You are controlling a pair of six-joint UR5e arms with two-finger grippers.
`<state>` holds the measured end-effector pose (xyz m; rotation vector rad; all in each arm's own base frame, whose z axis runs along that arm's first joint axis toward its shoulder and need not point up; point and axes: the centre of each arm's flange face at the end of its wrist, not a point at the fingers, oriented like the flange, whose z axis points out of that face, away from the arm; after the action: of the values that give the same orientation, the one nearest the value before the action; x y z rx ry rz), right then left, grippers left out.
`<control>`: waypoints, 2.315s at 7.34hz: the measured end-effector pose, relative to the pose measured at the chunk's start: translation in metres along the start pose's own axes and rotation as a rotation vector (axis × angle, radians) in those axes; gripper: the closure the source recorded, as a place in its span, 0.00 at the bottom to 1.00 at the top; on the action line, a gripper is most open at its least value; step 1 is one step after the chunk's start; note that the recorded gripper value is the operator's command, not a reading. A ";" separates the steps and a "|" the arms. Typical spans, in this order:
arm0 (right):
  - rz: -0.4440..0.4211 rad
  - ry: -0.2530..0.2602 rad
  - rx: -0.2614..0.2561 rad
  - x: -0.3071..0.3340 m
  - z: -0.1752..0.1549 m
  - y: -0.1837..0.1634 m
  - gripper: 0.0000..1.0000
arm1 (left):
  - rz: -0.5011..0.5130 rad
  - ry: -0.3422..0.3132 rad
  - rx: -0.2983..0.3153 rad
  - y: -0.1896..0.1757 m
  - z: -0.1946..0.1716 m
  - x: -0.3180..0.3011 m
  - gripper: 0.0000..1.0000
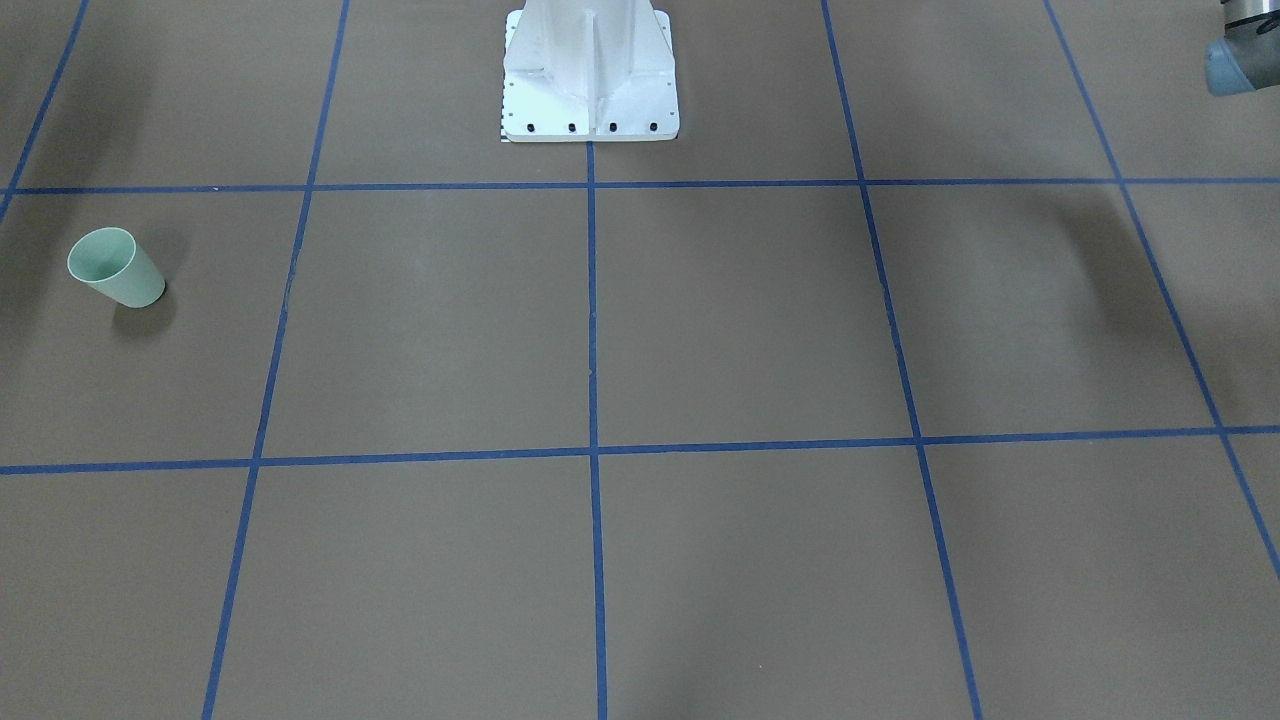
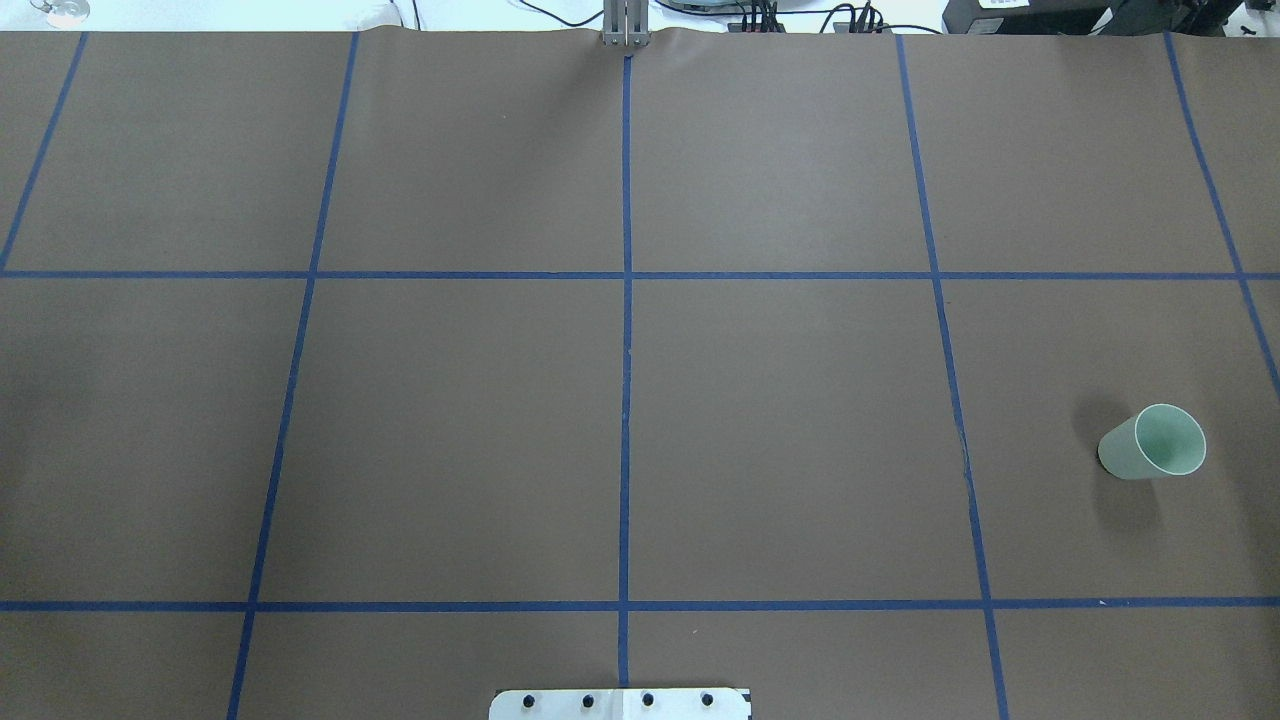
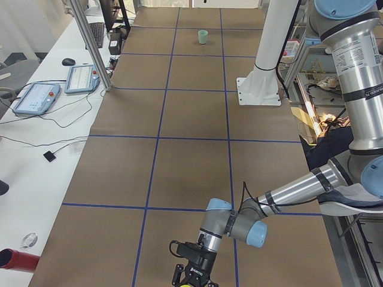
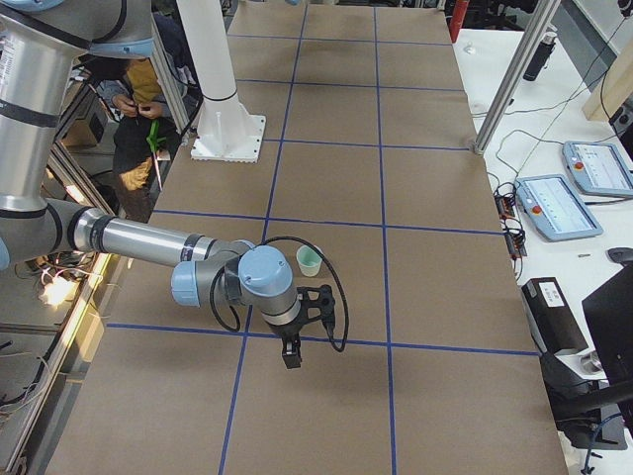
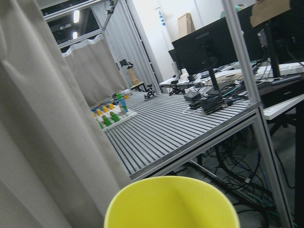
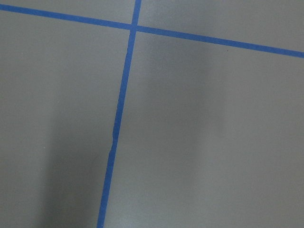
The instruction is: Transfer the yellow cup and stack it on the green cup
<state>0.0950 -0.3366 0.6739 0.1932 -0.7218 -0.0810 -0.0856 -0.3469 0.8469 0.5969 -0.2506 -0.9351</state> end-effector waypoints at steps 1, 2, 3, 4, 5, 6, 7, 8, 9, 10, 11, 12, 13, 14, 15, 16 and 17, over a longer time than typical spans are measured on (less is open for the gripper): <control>-0.010 0.002 0.012 -0.002 -0.002 -0.006 0.00 | 0.007 0.067 0.024 -0.007 -0.007 0.005 0.55; -0.019 0.003 0.022 -0.003 -0.004 -0.011 0.00 | 0.021 0.128 0.050 -0.014 -0.015 0.011 0.55; -0.026 0.005 0.030 -0.004 -0.006 -0.015 0.00 | 0.034 0.192 0.069 -0.021 -0.023 0.019 0.55; -0.032 0.006 0.037 -0.005 -0.008 -0.020 0.00 | 0.031 0.263 0.072 -0.025 -0.031 0.026 0.55; -0.036 0.007 0.043 -0.006 -0.010 -0.023 0.00 | 0.019 0.336 0.073 -0.029 -0.039 0.032 0.55; -0.039 0.007 0.046 -0.007 -0.011 -0.026 0.00 | 0.002 0.405 0.088 -0.036 -0.048 0.039 0.55; -0.040 0.006 0.048 -0.007 -0.011 -0.029 0.00 | -0.015 0.493 0.115 -0.046 -0.061 0.050 0.55; -0.041 0.005 0.048 -0.007 -0.011 -0.030 0.00 | -0.013 0.581 0.146 -0.057 -0.075 0.064 0.55; -0.041 0.004 0.049 -0.007 -0.011 -0.030 0.00 | 0.004 0.672 0.171 -0.069 -0.091 0.080 0.55; -0.040 0.003 0.049 -0.007 -0.011 -0.030 0.00 | 0.024 0.801 0.180 -0.084 -0.117 0.099 0.60; -0.040 0.002 0.049 -0.007 -0.011 -0.031 0.00 | 0.052 0.951 0.173 -0.100 -0.150 0.115 0.63; -0.041 0.002 0.050 -0.007 -0.012 -0.032 0.00 | 0.083 1.090 0.170 -0.115 -0.185 0.126 0.63; -0.039 0.002 0.053 -0.008 -0.013 -0.034 0.00 | 0.098 1.193 0.186 -0.132 -0.218 0.135 0.62; -0.037 0.002 0.058 -0.009 -0.014 -0.036 0.00 | 0.105 1.287 0.207 -0.150 -0.251 0.142 0.59; -0.037 0.002 0.064 -0.011 -0.017 -0.040 0.00 | 0.115 1.395 0.228 -0.170 -0.285 0.154 0.54; -0.041 0.002 0.077 -0.015 -0.022 -0.047 0.00 | 0.125 1.505 0.258 -0.192 -0.320 0.172 0.55; -0.047 -0.005 0.093 -0.020 -0.028 -0.056 0.01 | 0.130 1.596 0.292 -0.212 -0.351 0.191 0.59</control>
<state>0.0981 -0.3847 0.6293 0.2992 -0.7270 -0.0928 0.0395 -0.4671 0.4294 1.3904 1.0097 -0.0865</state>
